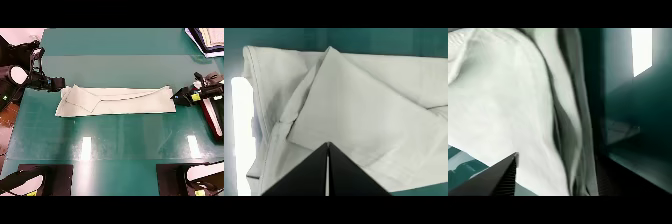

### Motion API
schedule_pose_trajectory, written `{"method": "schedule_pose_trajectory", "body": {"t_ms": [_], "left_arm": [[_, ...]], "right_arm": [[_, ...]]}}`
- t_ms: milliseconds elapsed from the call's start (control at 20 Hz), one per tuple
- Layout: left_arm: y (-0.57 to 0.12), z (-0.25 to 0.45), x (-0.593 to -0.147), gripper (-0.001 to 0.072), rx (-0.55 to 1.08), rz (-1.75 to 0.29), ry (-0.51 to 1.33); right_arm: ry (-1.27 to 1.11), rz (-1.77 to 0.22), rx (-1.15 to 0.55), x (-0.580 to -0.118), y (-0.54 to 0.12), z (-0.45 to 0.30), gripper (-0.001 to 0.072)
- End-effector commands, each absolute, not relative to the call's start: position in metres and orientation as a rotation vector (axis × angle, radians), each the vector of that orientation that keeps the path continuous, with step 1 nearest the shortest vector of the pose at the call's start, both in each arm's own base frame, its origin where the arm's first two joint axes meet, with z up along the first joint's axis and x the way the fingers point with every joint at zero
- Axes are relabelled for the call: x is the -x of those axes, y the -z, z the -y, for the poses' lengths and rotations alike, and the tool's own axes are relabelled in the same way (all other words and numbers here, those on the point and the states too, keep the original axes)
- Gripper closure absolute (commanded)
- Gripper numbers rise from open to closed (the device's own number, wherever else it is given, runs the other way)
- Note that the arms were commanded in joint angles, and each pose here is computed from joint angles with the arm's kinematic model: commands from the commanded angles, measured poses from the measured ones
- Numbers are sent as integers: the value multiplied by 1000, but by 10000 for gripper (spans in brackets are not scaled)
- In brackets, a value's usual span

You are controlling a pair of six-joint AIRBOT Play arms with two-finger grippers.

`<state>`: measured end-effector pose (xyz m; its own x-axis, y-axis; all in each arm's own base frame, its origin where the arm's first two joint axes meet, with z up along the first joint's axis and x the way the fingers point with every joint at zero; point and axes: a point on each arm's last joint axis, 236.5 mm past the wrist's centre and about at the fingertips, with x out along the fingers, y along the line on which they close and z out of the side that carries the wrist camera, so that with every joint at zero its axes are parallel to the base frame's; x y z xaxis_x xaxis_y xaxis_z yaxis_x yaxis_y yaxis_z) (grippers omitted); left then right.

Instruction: Fold the shirts.

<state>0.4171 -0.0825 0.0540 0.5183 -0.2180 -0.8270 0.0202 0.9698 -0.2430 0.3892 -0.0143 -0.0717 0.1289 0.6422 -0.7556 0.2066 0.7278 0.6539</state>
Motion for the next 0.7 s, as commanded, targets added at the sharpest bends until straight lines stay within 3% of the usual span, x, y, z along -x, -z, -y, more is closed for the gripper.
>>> {"method": "schedule_pose_trajectory", "body": {"t_ms": [0, 150, 250, 300, 650], "left_arm": [[-54, 92, -413, 677, 249, -1038, 172], [-58, 124, -411, 678, 233, -1019, 240], [-61, 162, -413, 678, 199, -973, 317], [-60, 184, -413, 678, 181, -959, 357], [14, 314, -390, 679, 64, -1058, 564]], "right_arm": [[-387, -1448, -706, -395, 86, 0, 206], [-422, -1436, -652, -403, 88, -23, 388], [-486, -1410, -625, -407, 83, -41, 651], [-525, -1388, -614, -410, 78, -50, 694], [-617, -1134, -570, -427, -29, -72, 697]]}}
